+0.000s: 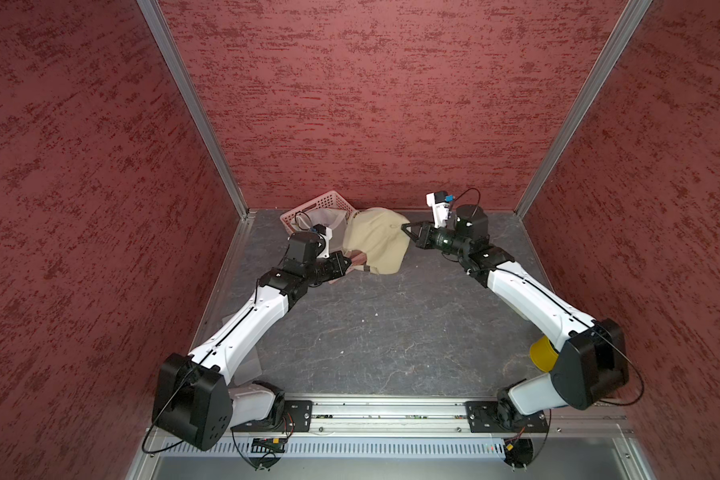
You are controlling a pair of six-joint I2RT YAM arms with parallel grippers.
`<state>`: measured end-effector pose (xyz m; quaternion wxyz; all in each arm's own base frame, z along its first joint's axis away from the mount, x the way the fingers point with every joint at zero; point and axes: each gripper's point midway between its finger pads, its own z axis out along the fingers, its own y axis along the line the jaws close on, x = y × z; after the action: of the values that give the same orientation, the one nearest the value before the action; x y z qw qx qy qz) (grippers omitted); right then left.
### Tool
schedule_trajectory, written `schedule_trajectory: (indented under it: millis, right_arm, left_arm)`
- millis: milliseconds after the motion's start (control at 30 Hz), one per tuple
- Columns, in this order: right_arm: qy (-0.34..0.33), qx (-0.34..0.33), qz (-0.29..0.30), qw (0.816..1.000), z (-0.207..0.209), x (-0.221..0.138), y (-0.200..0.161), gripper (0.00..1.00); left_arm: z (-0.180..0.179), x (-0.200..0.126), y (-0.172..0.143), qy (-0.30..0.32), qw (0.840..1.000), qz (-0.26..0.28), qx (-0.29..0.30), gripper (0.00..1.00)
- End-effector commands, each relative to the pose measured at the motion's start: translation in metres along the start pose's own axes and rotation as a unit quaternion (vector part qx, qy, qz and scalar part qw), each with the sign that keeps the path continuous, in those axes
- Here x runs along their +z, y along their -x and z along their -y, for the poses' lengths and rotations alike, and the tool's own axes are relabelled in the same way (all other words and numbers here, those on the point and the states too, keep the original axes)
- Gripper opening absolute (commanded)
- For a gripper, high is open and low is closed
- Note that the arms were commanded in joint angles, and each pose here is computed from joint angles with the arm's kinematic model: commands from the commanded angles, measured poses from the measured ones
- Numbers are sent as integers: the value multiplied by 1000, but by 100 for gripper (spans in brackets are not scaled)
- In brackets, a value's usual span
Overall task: Turn the baseball cap inside out
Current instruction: Turn over the baseball cap.
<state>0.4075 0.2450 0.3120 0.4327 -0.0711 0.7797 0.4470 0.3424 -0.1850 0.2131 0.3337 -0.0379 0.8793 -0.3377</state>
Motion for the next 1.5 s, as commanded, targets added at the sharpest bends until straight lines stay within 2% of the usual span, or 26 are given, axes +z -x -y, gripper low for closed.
schedule_trajectory:
  millis: [0,100,233,333,433,500,533,567,633,767,867,1000,1100,1200,1267,1400,1467]
  right_arm:
    - [37,3,25,999,-14,-12,16,0]
    - [41,13,4,999,-8,-2,7,0]
    - [46,10,-37,998,-5,12,-7,0]
    - [41,2,-82,996,-1,23,-22,1]
    - [14,3,-111,994,15,31,-33,12]
    - [-3,-3,-115,993,25,34,-34,28]
    - [-9,-11,-113,994,27,34,-34,39]
    - [-15,-19,-109,994,29,32,-33,46]
    - [-22,-44,-96,994,27,23,-30,54]
    - [-47,-77,-60,994,27,0,-29,58]
    - [-75,-88,-30,993,29,-19,-28,63]
    - [-30,-91,-2,995,8,-33,-43,66]
    - [1,-110,10,994,-9,-32,-60,69]
    - [11,-120,16,993,-9,-26,-65,71]
    - [-7,-129,23,991,0,-23,-63,72]
    - [-87,-160,37,983,32,-17,-53,75]
    - [-100,-162,36,981,39,-13,-49,75]
  left_arm:
    - [-22,-6,-12,44,999,-13,14,0]
    - [3,-8,-14,2,999,-30,25,0]
    - [64,-15,-9,-52,994,-52,82,0]
    - [108,-23,3,-105,988,-52,103,0]
    - [140,-34,25,-161,983,-31,89,0]
    - [154,-40,42,-185,980,-15,69,0]
    - [157,-41,52,-189,980,-7,55,0]
    - [158,-41,59,-189,981,-1,42,0]
    - [159,-39,73,-189,982,9,20,0]
    - [162,-32,90,-181,983,25,6,0]
    - [159,-33,105,-151,987,54,0,0]
    - [156,-40,116,-109,988,107,-4,0]
    - [163,-42,118,-110,986,124,0,0]
    - [172,-42,121,-118,984,130,3,0]
    - [176,-40,124,-121,984,129,6,0]
    - [185,-42,130,-128,983,131,13,0]
    - [189,-42,130,-128,983,128,17,0]
